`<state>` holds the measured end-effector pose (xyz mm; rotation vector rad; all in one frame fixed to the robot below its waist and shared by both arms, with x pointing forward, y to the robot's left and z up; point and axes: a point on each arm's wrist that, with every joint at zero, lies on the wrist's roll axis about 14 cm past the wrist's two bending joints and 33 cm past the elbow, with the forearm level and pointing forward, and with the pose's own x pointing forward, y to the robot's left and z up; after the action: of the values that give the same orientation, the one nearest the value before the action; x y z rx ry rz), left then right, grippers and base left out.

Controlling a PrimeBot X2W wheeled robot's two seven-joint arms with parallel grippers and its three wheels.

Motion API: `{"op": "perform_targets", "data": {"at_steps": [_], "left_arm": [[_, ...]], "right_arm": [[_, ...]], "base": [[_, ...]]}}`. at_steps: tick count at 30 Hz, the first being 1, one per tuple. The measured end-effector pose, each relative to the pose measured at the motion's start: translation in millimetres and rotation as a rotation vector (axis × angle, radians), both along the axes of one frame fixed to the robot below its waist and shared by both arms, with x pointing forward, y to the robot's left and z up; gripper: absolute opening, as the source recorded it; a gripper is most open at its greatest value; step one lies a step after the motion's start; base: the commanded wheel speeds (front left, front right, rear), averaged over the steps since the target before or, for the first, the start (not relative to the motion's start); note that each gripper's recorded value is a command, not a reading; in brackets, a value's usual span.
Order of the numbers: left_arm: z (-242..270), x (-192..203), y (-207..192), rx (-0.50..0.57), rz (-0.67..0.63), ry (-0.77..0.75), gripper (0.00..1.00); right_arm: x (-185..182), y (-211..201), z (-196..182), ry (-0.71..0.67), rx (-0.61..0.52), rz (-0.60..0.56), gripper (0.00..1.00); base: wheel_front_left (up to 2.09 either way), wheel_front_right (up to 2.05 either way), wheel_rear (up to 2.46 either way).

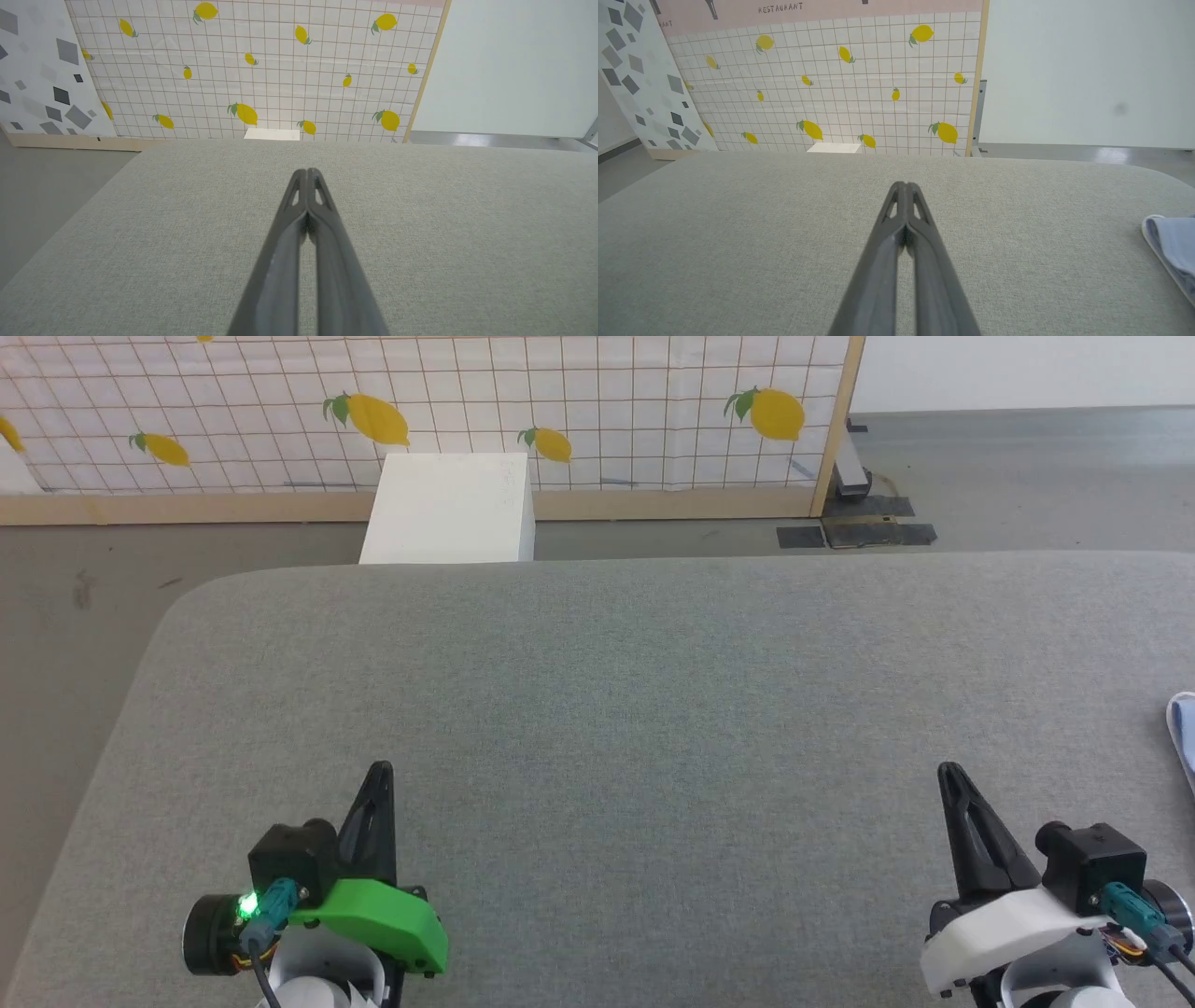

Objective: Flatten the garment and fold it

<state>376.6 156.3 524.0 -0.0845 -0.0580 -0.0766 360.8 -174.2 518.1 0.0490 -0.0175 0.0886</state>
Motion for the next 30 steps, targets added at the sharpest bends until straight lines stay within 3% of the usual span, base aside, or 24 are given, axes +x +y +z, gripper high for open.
{"op": "perform_targets", "data": {"at_steps": [30], "left_arm": [[3.3,-0.3,7.8,0.06,0.025,0.02,0.0]], "right_arm": [[3.2,6.2,0.6,0.018,-0.043,0.02,0.0]], "base": [[0.0,0.0,0.0]]}}
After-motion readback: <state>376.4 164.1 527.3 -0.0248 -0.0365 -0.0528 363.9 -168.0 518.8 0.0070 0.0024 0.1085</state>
